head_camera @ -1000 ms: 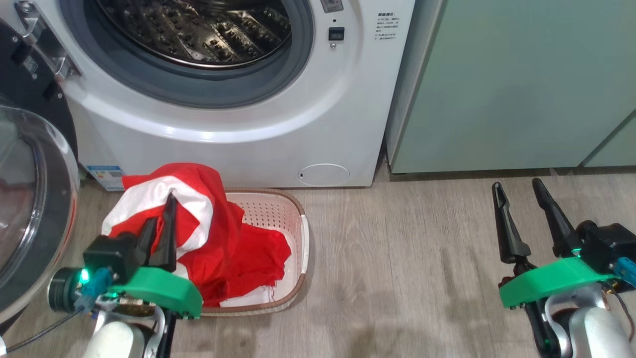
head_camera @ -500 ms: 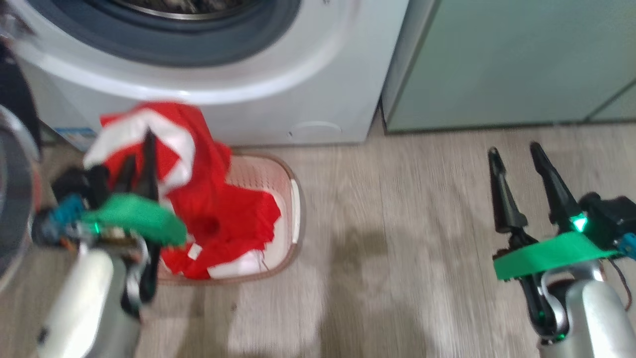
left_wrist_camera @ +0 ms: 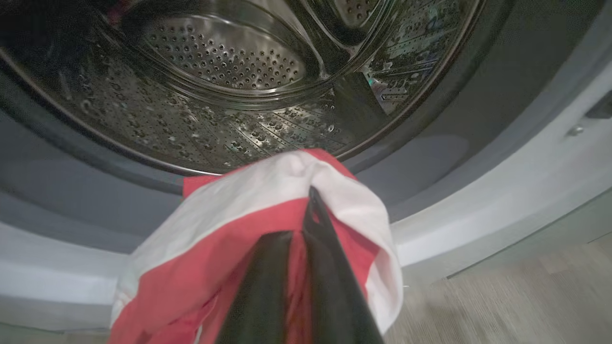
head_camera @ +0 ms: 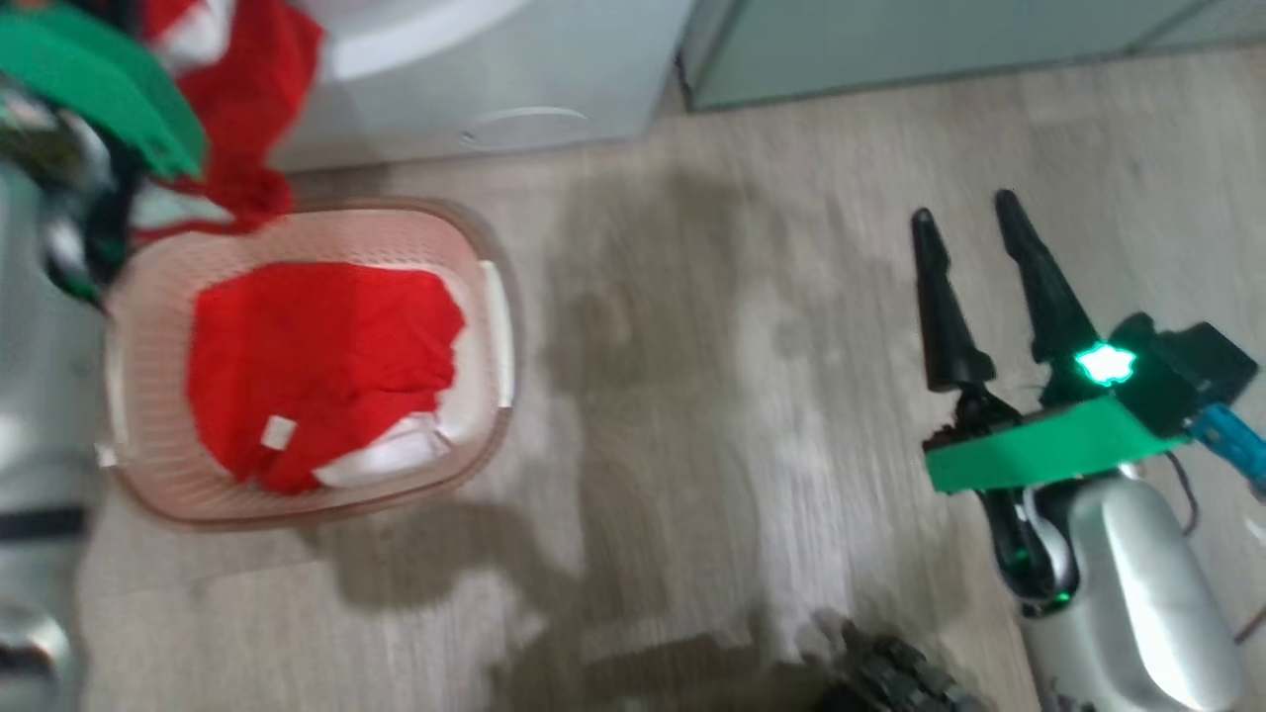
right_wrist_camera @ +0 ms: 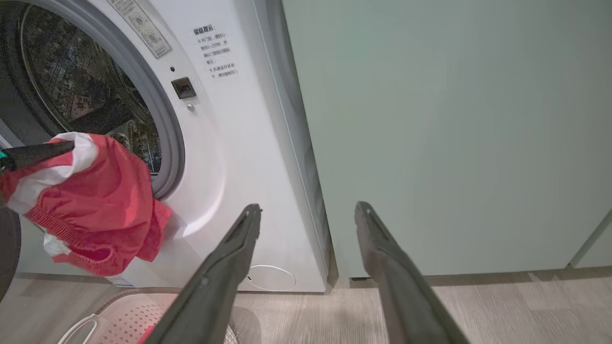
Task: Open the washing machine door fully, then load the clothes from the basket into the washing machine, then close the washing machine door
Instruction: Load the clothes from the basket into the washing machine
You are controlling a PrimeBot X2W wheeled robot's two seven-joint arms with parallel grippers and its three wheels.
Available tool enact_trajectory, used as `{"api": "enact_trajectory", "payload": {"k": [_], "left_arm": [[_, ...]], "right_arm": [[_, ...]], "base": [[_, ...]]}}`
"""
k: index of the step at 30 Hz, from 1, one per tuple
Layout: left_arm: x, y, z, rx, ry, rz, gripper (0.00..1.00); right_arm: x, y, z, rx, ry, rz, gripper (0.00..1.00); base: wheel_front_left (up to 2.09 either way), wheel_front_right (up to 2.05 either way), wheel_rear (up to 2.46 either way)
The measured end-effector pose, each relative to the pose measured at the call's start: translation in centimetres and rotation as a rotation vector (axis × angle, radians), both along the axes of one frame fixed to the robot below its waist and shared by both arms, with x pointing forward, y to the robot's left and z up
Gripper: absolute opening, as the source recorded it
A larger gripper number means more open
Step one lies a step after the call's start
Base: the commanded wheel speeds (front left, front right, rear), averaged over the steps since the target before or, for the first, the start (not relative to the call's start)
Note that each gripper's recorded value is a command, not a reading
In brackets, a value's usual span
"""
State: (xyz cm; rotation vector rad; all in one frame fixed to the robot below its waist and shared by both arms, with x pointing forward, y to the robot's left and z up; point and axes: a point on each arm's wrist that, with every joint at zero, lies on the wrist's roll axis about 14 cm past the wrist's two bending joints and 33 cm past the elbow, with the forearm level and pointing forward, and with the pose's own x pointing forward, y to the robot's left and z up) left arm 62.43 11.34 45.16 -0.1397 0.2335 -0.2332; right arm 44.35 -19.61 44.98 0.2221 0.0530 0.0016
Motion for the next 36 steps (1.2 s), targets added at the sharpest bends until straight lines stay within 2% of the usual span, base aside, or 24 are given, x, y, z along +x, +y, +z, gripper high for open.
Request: {"api": "enact_trajectory", "payload": {"k": [9,21,25,32,36], "left_arm": [[7.2,-1.1,-2.5,0.044,0.138,-0.053,0.00],[13.5,-2.2,-5.8,-0.003,0.176,-0.033,0.00],[15.6,-1.8,-5.6,-0.035,0.119,0.019,0.00],[18.4,-1.1,-2.4,-0.091,-0.105,0.101,0.00],[19.3,0.3,-0.1,-0.082,-0.242,0.150,0.00]], "right_arm": [[0.2,-1.6,-2.3,0.022,0.045,-0.048,1.00],[0.3,-3.6,-4.0,0.027,0.089,-0.103,1.00],[-0.2,-4.2,-4.6,0.023,0.113,-0.122,1.00],[-0.4,-4.7,-5.3,0.017,0.138,-0.135,1.00],[0.0,-4.5,-5.3,0.020,0.133,-0.128,1.00]], "base": [[0.00,0.00,0.00],[0.00,0.00,0.00],[0.00,0.00,0.00],[0.00,0.00,0.00],[0.00,0.00,0.00]]}}
